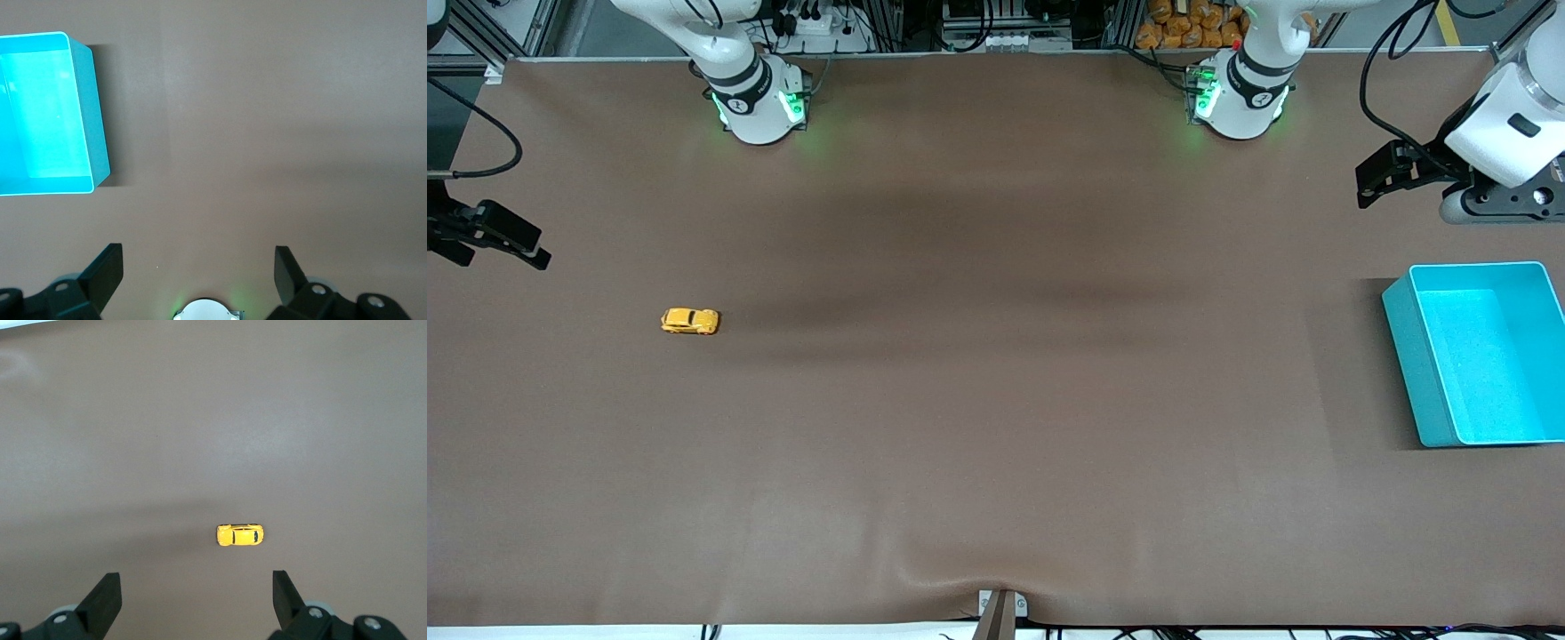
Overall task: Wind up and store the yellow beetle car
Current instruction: 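Move the right gripper toward the yellow beetle car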
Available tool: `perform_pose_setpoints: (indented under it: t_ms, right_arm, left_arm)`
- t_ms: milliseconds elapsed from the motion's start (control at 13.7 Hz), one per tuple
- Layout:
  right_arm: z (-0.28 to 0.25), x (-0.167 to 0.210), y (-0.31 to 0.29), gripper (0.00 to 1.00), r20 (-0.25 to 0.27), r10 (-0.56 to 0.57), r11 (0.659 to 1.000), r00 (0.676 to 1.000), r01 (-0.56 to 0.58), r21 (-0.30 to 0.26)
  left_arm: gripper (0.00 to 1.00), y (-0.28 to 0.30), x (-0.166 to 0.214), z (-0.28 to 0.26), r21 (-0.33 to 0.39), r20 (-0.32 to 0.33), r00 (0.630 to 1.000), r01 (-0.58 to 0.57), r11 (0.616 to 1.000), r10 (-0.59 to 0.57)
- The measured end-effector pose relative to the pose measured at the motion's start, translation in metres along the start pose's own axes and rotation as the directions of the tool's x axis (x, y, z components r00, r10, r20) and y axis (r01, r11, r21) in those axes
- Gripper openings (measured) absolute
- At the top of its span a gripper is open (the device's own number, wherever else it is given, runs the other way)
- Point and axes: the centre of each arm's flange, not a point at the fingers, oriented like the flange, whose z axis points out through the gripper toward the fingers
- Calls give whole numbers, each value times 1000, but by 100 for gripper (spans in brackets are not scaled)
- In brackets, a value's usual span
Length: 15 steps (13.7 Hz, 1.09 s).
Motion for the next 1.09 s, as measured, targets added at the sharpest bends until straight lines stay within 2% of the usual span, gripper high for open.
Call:
perform_pose_setpoints:
  t_ms: [437,655,947,1092]
  right_arm:
    - [0,0,9,100,4,6,1000,1000,-6,-1]
    - [6,-4,17,100,43,26,1000,999,-26,-2]
    - [25,-4,51,100,114,100,995,988,-100,-6]
    - [33,-2,59,100,126,217,976,968,-216,-20]
  left_arm:
    - [100,1,-1,-2,0,-3,1000,-1,1000,1]
    - [100,0,-1,-2,0,-3,1000,0,1000,0]
    - [100,0,-1,-2,0,-3,1000,0,1000,0]
    - [100,0,-1,-2,0,-3,1000,0,1000,0]
